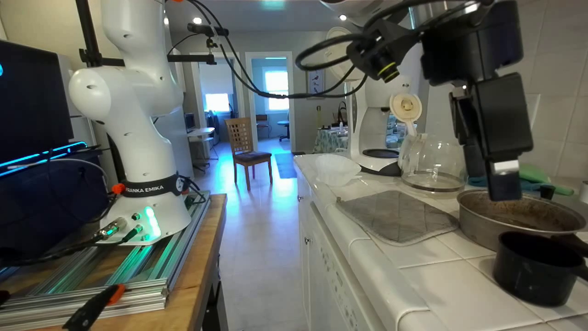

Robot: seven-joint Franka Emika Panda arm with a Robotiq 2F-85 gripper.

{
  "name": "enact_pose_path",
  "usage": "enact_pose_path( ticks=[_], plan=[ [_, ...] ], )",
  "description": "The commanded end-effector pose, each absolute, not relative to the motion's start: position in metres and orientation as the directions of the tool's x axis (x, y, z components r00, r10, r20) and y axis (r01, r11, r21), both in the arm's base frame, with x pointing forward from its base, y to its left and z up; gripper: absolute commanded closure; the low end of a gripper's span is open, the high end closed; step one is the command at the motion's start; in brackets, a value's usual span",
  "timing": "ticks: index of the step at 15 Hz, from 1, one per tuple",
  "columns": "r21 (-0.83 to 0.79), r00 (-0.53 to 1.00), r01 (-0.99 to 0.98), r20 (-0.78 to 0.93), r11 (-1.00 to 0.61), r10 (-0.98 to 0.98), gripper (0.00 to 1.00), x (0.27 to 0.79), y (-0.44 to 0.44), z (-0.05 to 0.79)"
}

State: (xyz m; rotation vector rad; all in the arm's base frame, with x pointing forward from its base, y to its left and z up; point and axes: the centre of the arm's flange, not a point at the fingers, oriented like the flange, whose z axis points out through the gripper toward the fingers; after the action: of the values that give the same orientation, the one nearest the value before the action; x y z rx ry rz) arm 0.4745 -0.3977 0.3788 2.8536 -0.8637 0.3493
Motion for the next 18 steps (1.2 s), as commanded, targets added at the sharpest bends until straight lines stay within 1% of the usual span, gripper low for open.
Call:
enact_pose_path(
  ticks=[1, 9, 18],
  plan=[
    [0.019, 0.770, -0.604, 0.272, -0.796, -0.578, 0.00, 0.499, -0.433, 0.364],
    [-0.034, 0.760, -0.609, 0.261, -0.792, -0.595, 0.00, 0.530, -0.448, 0.334],
    [-0.010, 0.780, -0.599, 0.217, -0.800, -0.587, 0.00, 0.550, -0.445, 0.286]
  ],
)
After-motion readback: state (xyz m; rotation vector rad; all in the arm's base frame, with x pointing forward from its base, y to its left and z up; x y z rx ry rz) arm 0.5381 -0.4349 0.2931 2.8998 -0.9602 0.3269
